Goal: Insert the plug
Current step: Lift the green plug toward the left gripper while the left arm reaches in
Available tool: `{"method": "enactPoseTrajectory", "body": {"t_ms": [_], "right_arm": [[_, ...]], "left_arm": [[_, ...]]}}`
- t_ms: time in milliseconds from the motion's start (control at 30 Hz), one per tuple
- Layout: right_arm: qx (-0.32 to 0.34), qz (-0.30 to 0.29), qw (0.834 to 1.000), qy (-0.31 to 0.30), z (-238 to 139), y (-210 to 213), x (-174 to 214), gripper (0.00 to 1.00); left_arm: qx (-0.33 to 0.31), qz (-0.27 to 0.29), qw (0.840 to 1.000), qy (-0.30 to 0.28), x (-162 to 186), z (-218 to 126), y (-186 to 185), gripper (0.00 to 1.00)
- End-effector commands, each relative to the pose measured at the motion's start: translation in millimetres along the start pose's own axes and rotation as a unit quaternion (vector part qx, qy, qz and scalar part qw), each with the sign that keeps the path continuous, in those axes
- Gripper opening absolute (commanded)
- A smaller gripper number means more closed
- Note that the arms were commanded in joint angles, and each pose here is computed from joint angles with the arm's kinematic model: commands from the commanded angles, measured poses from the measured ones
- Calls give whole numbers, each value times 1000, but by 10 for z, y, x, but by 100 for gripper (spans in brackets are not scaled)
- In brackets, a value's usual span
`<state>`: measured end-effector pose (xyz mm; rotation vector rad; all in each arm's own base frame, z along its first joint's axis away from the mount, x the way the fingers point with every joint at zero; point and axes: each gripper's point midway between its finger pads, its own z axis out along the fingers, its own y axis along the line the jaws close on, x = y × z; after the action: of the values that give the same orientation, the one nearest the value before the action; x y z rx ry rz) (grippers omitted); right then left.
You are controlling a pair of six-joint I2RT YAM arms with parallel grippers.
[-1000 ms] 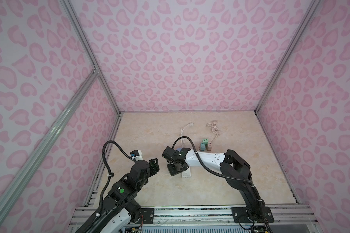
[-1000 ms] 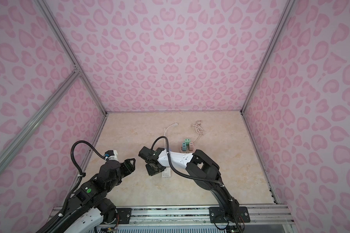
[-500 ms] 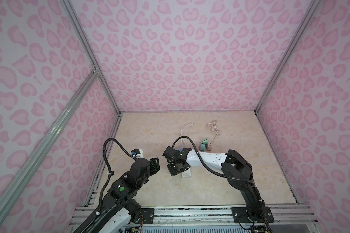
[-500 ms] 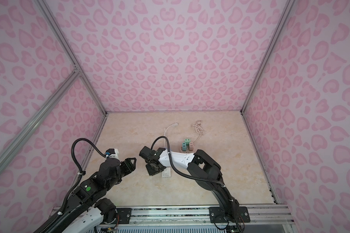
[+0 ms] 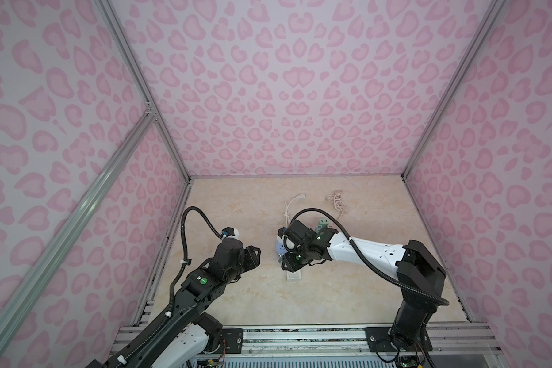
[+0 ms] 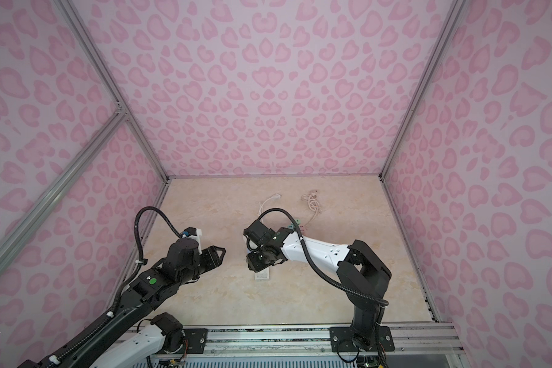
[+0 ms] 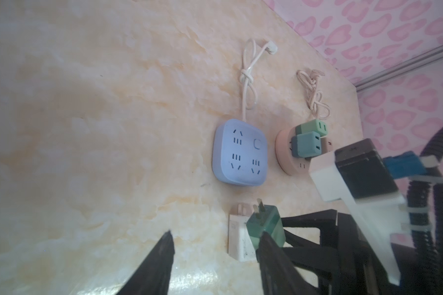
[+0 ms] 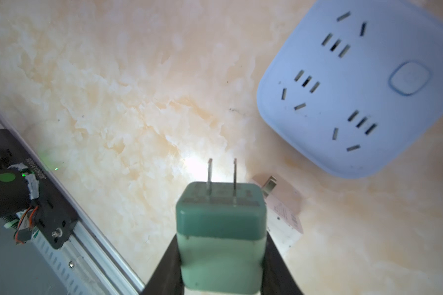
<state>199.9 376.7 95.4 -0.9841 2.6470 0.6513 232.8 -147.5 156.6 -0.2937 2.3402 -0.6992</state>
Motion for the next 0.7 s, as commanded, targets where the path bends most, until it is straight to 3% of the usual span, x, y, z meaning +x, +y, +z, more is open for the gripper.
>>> {"method": "enactPoseTrajectory", "body": {"t_ms": [0,400,667], "right_arm": [[-43,-38,998,-19,-113,157,-26,0],[-14,-75,996,-55,-533,129,-83,0],[-22,-84,994,-72,-651,177,-165,0]], "left_arm": [[107,8,994,3,-59,-19,-442,56],[216,6,968,129,263,143,-910,54],[229,7,962,147,349,163,-965,52]]}}
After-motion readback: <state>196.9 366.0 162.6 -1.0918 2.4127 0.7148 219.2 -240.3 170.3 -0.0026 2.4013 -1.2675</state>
